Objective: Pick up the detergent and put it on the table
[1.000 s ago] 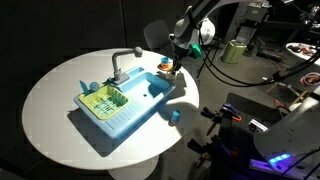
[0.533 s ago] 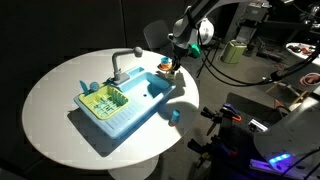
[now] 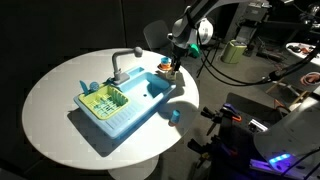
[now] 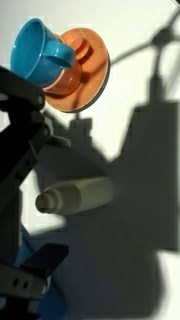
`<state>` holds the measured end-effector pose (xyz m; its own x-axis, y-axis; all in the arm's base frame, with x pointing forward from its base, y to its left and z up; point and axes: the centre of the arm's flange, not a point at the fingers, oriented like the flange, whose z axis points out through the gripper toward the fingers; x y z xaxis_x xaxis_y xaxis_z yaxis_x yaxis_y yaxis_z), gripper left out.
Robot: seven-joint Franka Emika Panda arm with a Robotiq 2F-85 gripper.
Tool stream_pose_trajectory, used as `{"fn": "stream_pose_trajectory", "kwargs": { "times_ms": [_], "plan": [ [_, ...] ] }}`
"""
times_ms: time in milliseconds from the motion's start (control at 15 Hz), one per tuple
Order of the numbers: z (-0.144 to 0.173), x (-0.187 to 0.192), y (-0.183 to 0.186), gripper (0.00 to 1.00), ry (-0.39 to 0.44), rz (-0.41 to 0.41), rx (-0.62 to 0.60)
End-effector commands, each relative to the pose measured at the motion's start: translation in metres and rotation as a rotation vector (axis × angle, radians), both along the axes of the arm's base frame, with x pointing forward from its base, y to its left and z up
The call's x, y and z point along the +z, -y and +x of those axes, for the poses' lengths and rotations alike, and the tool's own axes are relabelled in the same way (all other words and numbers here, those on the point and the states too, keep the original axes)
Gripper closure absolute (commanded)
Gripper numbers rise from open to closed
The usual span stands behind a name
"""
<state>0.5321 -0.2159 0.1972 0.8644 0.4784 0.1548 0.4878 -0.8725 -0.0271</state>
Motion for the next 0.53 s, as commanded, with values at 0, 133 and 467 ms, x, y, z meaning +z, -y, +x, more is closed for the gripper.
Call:
{"fn": "stream_pose_trajectory", "kwargs": {
  "times_ms": [0,133,467],
  "plan": [
    [0.005,0.004,0.004,0.00,0.020,-0.016,0.013],
    [0.005,0.009,0.001,0.00,0.024,-0.016,0.009],
    [0.004,0.029,-0.011,0.00,0.044,-0.017,0.006]
  ]
}}
